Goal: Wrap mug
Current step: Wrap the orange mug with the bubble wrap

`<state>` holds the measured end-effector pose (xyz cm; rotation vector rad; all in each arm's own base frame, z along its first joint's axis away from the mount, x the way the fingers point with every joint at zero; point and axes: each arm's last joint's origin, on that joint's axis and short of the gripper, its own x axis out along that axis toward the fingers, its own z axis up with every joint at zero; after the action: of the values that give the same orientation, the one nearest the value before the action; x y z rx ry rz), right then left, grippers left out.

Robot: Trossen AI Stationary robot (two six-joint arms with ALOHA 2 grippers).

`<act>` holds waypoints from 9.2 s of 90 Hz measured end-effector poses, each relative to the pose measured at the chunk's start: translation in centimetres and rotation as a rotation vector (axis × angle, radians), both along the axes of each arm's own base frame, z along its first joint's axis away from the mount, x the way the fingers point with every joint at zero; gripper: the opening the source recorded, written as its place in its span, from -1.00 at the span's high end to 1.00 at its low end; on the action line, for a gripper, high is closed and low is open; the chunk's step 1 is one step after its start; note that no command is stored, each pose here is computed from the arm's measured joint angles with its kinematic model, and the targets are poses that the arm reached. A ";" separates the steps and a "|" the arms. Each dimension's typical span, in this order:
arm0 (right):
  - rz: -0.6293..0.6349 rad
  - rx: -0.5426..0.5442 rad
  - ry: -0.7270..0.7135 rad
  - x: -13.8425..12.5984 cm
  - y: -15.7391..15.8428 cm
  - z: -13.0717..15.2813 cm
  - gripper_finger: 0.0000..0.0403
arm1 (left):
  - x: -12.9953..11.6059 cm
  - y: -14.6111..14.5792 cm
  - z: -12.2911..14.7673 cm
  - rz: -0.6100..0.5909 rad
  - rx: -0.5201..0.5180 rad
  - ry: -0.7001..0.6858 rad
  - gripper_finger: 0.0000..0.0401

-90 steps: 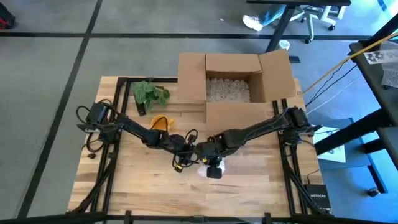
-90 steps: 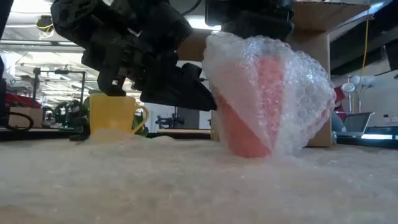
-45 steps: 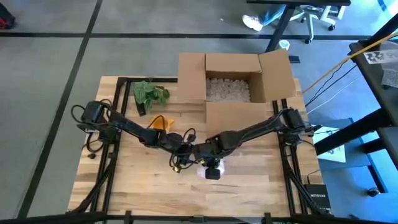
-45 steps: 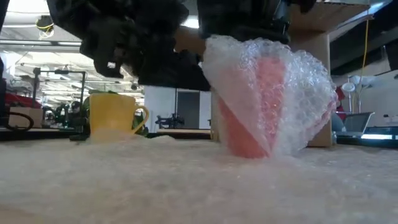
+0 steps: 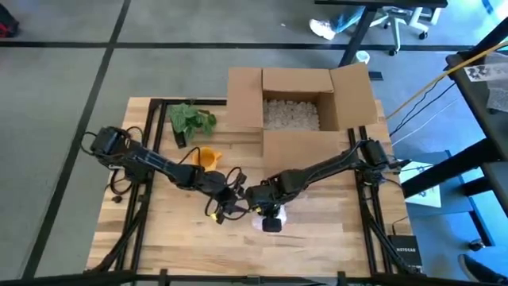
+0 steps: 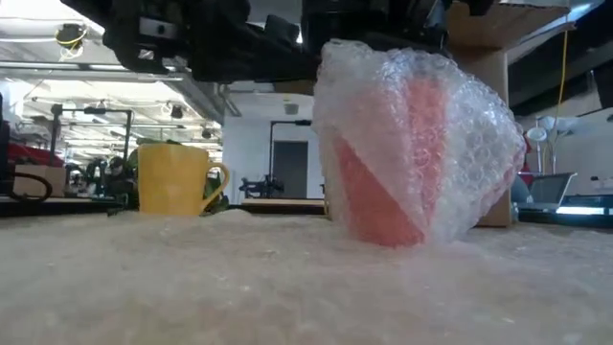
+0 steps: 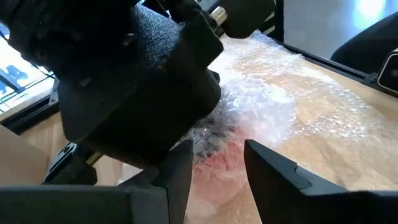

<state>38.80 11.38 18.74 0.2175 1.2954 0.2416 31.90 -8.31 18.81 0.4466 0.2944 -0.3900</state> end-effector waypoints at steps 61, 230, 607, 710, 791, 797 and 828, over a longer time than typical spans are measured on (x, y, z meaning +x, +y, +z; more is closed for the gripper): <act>-0.001 -0.008 -0.048 -0.1 -0.1 0.9 1.00 | -0.6 -1.7 -0.6 -0.031 -0.022 0.071 0.93; -0.021 -0.053 -0.359 -1.6 -0.7 8.5 1.00 | 1.2 -1.0 -2.6 0.019 -0.004 -0.015 1.00; 0.105 0.047 -0.184 -1.5 -0.3 7.5 1.00 | 2.2 -0.2 -2.9 -0.094 0.081 0.002 1.00; 0.134 0.160 -0.248 -1.3 -1.3 -1.2 1.00 | 0.7 -0.7 -0.9 -0.106 0.029 0.076 1.00; 0.096 0.166 -0.278 -0.8 -1.7 -1.1 1.00 | 2.9 -3.7 -6.8 -0.135 0.011 0.092 1.00; 0.082 0.151 -0.261 -0.9 -2.2 -1.2 1.00 | 3.2 -3.2 -6.7 -0.113 0.031 0.084 1.00; 0.028 0.081 -0.098 -1.9 -4.4 -2.0 1.00 | 4.3 1.1 -6.8 0.052 0.054 0.101 1.00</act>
<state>36.87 6.96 16.78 0.2530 1.1931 0.3254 36.17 -7.24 11.98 0.4720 0.4143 -0.3554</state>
